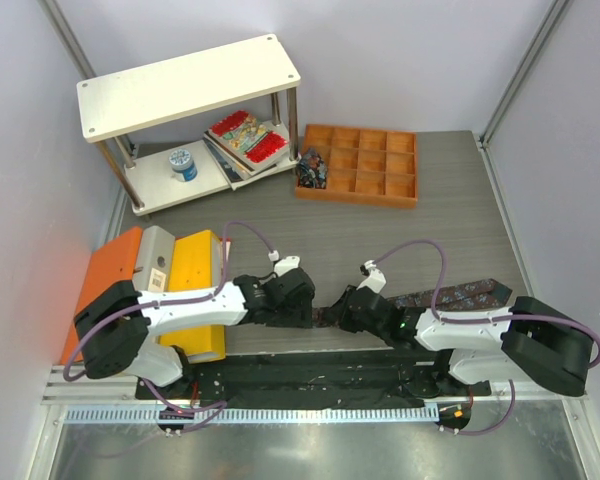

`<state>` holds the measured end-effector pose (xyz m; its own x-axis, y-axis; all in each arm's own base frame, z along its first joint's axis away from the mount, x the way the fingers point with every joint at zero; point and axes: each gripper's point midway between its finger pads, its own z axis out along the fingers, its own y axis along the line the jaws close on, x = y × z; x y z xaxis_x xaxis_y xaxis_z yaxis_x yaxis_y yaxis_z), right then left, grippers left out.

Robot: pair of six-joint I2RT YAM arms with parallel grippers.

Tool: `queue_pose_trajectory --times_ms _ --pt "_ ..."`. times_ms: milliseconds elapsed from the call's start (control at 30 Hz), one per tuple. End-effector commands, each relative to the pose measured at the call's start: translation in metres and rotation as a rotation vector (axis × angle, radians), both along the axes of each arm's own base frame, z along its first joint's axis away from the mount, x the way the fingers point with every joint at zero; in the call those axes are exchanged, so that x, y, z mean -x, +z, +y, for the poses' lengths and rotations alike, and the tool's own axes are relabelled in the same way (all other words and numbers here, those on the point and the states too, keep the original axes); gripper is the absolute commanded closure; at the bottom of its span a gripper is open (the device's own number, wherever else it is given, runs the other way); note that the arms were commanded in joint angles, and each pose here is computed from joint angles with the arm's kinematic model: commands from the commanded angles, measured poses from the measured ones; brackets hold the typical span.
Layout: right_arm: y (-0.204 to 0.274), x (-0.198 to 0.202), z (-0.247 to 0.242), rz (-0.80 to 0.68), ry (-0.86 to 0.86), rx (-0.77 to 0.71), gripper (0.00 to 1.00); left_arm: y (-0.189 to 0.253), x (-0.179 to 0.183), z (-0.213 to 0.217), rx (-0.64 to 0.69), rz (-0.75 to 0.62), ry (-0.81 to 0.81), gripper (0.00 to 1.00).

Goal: Roll the ties
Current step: Roll the tie at the center of the board.

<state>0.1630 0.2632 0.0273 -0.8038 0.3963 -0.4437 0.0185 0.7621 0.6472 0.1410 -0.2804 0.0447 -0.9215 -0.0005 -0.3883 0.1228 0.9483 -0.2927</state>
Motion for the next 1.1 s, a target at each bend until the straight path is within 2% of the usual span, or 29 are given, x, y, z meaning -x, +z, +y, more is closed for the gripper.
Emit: queue_pose_trajectory --times_ms 0,67,167,300,333,567,767,867,900,933,967,1067 --pt "-0.028 0.003 -0.026 0.015 -0.027 0.129 0.99 0.024 -0.012 -0.015 0.147 -0.089 0.057 0.35" --pt "-0.029 0.004 -0.027 0.016 -0.025 0.133 0.99 0.024 -0.012 -0.015 0.179 -0.097 0.069 0.33" --pt "-0.029 0.005 -0.026 0.018 -0.018 0.128 0.99 0.020 -0.017 -0.017 0.142 -0.106 0.064 0.33" --pt "-0.031 0.006 -0.027 0.026 -0.018 0.129 0.99 -0.001 -0.019 -0.021 0.136 -0.087 0.075 0.36" --pt "-0.031 0.007 -0.027 0.028 -0.016 0.130 0.99 -0.002 -0.020 -0.027 0.164 -0.085 0.075 0.36" --pt "-0.033 0.008 -0.030 0.031 -0.025 0.128 0.99 -0.013 -0.024 -0.023 0.142 -0.091 0.102 0.40" --pt "-0.033 0.007 -0.027 0.031 -0.022 0.130 0.99 -0.031 -0.021 -0.012 0.142 -0.065 0.132 0.56" --pt "-0.035 0.007 -0.027 0.038 -0.022 0.134 0.99 -0.036 -0.021 -0.009 0.139 -0.062 0.137 0.77" --pt "-0.036 0.007 -0.027 0.042 -0.023 0.136 0.99 -0.037 -0.021 -0.009 0.136 -0.061 0.137 0.89" --pt "-0.037 0.008 -0.027 0.045 -0.021 0.137 0.99 -0.037 -0.021 -0.009 0.134 -0.062 0.135 0.97" --pt "-0.038 0.008 -0.026 0.051 -0.018 0.137 0.99 -0.036 -0.021 -0.009 0.128 -0.062 0.130 1.00" --pt "-0.038 0.008 -0.023 0.055 -0.013 0.139 0.99 -0.029 -0.021 -0.007 0.116 -0.070 0.118 1.00"
